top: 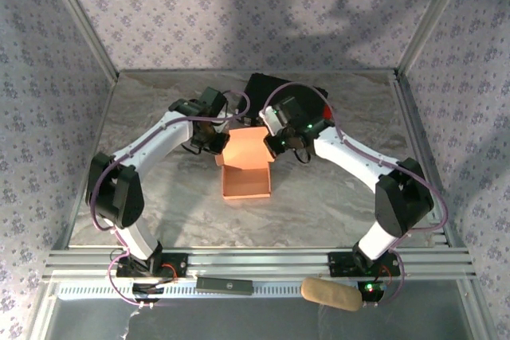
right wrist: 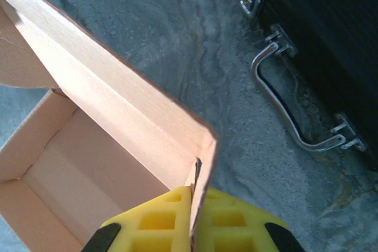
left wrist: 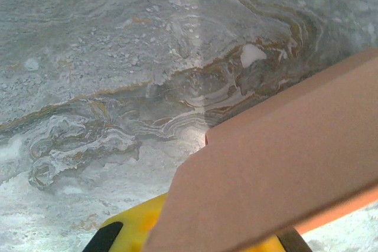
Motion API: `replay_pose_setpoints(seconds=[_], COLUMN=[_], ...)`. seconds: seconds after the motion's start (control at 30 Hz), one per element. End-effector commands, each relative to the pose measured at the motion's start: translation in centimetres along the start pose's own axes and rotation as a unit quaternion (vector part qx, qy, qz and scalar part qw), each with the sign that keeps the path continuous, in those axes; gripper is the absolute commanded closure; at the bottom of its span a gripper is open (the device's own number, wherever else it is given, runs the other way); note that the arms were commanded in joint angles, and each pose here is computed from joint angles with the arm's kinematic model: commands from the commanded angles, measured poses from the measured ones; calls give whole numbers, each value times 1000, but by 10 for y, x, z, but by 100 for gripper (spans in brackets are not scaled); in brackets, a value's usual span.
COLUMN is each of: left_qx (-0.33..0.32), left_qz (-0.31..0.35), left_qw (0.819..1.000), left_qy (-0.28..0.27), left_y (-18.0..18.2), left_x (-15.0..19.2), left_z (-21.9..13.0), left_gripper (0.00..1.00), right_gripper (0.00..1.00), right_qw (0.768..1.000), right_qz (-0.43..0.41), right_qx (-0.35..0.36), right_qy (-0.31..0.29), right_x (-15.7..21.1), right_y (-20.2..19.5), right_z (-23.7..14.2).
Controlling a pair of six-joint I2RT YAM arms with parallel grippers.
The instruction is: Fold the paper box
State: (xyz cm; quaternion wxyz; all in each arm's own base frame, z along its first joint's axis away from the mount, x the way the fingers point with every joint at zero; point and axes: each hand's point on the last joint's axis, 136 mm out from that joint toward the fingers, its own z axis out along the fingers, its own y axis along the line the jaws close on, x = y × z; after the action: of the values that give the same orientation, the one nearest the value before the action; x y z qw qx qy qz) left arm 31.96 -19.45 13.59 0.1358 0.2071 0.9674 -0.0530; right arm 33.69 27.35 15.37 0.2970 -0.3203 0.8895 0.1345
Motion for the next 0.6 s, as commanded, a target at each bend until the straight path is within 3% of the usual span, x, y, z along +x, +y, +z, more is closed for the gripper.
replay_pose_setpoints(seconds=[0.0, 0.2, 0.57], left_qx=[-10, -21, 13], left_qz=[-14, -65, -137], left_qw=[997, 990, 964], left_qy=[-72, -124, -226], left_y=[-14, -14, -17], left_x=[-26, -46, -78], left_z=[-13, -15, -35], left_gripper=[96, 97, 97], right_gripper=[100, 100, 100], right_qw=[996, 982, 951], right_qz=[39, 85, 159], right_qx=[61, 120, 92], right_qy=[-59, -116, -247], right_x=[-24, -42, -64], right_y=[-2, -7, 4], right_z=[-7, -8, -8])
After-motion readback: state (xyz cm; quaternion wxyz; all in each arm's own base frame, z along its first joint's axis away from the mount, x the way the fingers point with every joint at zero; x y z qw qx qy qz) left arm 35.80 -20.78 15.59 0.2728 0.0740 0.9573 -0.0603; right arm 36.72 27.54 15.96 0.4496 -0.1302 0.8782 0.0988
